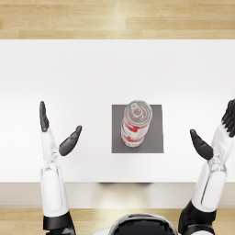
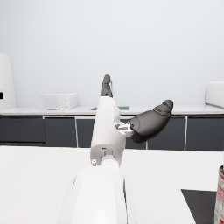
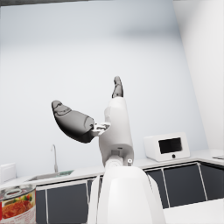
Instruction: Pick up the red can on the left and place it in the middle, then pick up the red can on the right and place it on top of the can in the middle
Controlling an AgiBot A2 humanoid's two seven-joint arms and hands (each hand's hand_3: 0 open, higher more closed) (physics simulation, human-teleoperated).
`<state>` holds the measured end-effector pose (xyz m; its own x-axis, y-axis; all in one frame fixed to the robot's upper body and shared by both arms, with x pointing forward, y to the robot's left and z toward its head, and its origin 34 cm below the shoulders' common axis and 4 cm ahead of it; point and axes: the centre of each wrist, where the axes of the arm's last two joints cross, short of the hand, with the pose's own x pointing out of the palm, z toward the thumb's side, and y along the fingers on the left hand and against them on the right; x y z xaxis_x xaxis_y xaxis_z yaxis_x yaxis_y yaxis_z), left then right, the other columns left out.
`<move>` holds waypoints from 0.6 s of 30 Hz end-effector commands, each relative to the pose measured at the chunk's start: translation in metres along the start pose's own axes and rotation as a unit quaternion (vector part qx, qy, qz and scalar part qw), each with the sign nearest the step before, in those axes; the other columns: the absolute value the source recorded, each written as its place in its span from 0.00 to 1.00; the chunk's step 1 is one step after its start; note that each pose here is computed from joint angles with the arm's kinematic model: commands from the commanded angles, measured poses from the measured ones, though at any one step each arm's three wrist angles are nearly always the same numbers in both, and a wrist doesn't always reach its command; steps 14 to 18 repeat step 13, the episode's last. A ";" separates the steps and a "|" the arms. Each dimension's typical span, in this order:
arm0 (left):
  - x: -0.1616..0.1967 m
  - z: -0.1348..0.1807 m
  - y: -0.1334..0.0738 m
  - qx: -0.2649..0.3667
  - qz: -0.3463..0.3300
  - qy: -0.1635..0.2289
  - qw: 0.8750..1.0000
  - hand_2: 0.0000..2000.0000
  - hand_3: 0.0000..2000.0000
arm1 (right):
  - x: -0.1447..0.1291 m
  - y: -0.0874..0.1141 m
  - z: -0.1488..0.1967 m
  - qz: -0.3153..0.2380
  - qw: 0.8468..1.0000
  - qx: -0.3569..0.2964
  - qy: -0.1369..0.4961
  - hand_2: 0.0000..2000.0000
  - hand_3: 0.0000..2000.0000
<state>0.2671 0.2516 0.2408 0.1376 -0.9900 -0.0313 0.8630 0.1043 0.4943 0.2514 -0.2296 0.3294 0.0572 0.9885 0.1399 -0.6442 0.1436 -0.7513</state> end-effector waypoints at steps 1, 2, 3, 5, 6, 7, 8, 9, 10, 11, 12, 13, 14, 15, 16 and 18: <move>0.000 0.000 0.000 0.000 0.001 0.000 1.000 0.00 0.00 | -0.001 0.001 -0.001 -0.002 1.000 0.000 0.001 0.00 0.00; 0.000 0.000 0.000 0.000 0.001 0.000 1.000 0.00 0.00 | -0.002 0.002 -0.002 -0.003 1.000 0.000 0.001 0.00 0.00; -0.001 0.000 0.000 0.000 0.001 0.000 1.000 0.00 0.00 | -0.003 0.002 -0.002 -0.004 1.000 0.000 0.001 0.00 0.00; -0.001 0.000 0.000 0.000 0.002 0.000 1.000 0.00 0.00 | -0.003 0.003 -0.003 -0.006 1.000 0.000 0.002 0.00 0.00; -0.001 0.000 0.000 0.000 0.002 0.000 1.000 0.00 0.00 | -0.004 0.003 -0.003 -0.006 1.000 0.000 0.002 0.00 0.00; -0.001 0.000 0.000 0.000 0.002 0.000 1.000 0.00 0.00 | -0.004 0.003 -0.003 -0.006 1.000 0.000 0.002 0.00 0.00; -0.001 0.000 0.000 0.000 0.002 0.000 1.000 0.00 0.00 | -0.004 0.003 -0.003 -0.006 1.000 0.000 0.002 0.00 0.00; -0.001 0.000 0.000 0.000 0.002 0.000 1.000 0.00 0.00 | -0.004 0.003 -0.003 -0.006 1.000 0.000 0.002 0.00 0.00; -0.001 0.000 0.000 0.000 0.002 0.000 1.000 0.00 0.00 | -0.004 0.003 -0.003 -0.007 1.000 0.000 0.002 0.00 0.00; -0.001 0.000 0.000 0.000 0.002 0.000 1.000 0.00 0.00 | -0.004 0.003 -0.003 -0.007 1.000 0.000 0.002 0.00 0.00; -0.001 0.000 0.000 0.000 0.002 0.000 1.000 0.00 0.00 | -0.004 0.003 -0.003 -0.007 1.000 0.000 0.002 0.00 0.00; -0.001 0.000 0.000 0.000 0.002 0.000 1.000 0.00 0.00 | -0.004 0.003 -0.003 -0.007 1.000 0.000 0.002 0.00 0.00; -0.001 0.000 0.000 0.000 0.002 0.000 1.000 0.00 0.00 | -0.004 0.003 -0.003 -0.007 1.000 0.000 0.002 0.00 0.00; -0.001 0.000 0.000 0.000 0.002 0.000 1.000 0.00 0.00 | -0.004 0.003 -0.003 -0.007 1.000 0.000 0.002 0.00 0.00; -0.001 0.000 0.000 0.000 0.002 0.000 1.000 0.00 0.00 | -0.004 0.003 -0.003 -0.007 1.000 0.000 0.002 0.00 0.00; -0.001 0.000 0.000 0.000 0.002 0.000 1.000 0.00 0.00 | -0.004 0.003 -0.003 -0.007 1.000 0.000 0.002 0.00 0.00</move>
